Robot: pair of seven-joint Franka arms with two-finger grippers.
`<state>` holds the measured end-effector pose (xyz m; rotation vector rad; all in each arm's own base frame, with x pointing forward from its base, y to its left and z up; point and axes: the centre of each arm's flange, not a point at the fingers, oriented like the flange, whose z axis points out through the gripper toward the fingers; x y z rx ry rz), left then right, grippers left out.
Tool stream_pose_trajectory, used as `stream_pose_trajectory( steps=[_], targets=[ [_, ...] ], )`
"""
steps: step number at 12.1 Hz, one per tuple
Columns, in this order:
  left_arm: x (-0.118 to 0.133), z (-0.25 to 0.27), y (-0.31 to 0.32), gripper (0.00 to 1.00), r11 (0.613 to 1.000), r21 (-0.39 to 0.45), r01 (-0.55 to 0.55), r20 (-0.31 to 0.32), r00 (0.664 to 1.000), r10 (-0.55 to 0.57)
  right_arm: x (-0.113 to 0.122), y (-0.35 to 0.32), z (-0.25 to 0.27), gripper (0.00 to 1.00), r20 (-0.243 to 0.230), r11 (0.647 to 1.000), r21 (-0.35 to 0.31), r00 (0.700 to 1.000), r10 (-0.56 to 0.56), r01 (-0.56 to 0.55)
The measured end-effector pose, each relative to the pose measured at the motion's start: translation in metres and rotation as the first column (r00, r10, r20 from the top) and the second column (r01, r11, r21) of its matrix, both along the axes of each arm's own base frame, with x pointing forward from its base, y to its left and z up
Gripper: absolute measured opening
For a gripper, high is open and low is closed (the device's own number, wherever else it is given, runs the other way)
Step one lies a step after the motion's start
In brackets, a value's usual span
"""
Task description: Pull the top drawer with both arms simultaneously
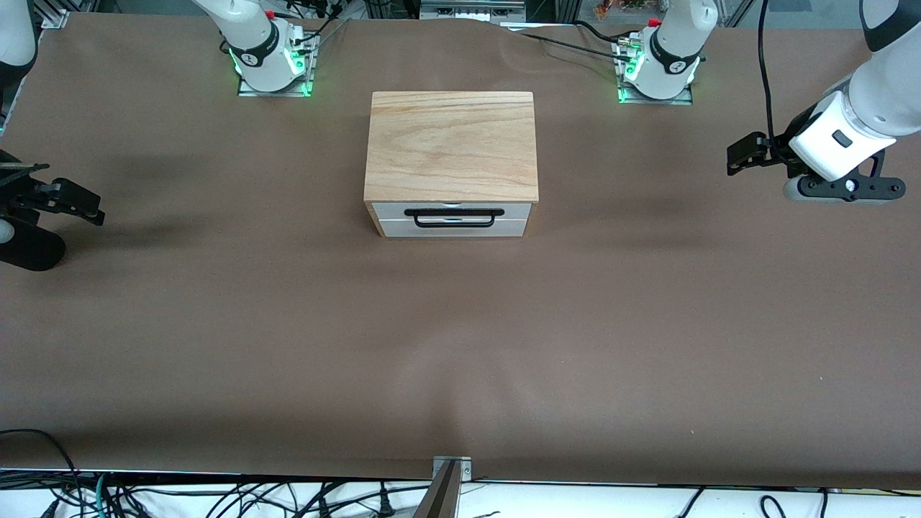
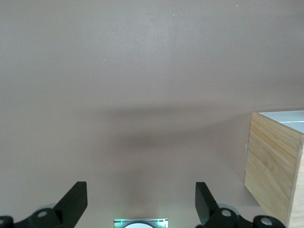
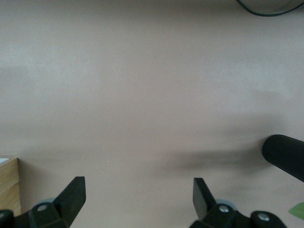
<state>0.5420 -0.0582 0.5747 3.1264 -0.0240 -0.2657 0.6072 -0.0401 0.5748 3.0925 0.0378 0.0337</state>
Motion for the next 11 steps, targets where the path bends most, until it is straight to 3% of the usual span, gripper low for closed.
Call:
stream_pose_trajectory(
  steps=[5, 11],
  targets=[
    [0.003, -0.006, -0.003, 1.00, 1.000, -0.001, 0.004, 0.007, 1.000, -0.004, 0.001, 0.001, -0.003, 1.00, -0.006, 1.000, 0.000, 1.000, 0.001, -0.001],
    [0.012, -0.057, 0.001, 1.00, 0.999, -0.044, -0.026, 0.023, 0.999, 0.027, 0.011, 0.033, -0.028, 1.00, -0.047, 0.999, -0.002, 0.997, 0.053, -0.053]
  ],
)
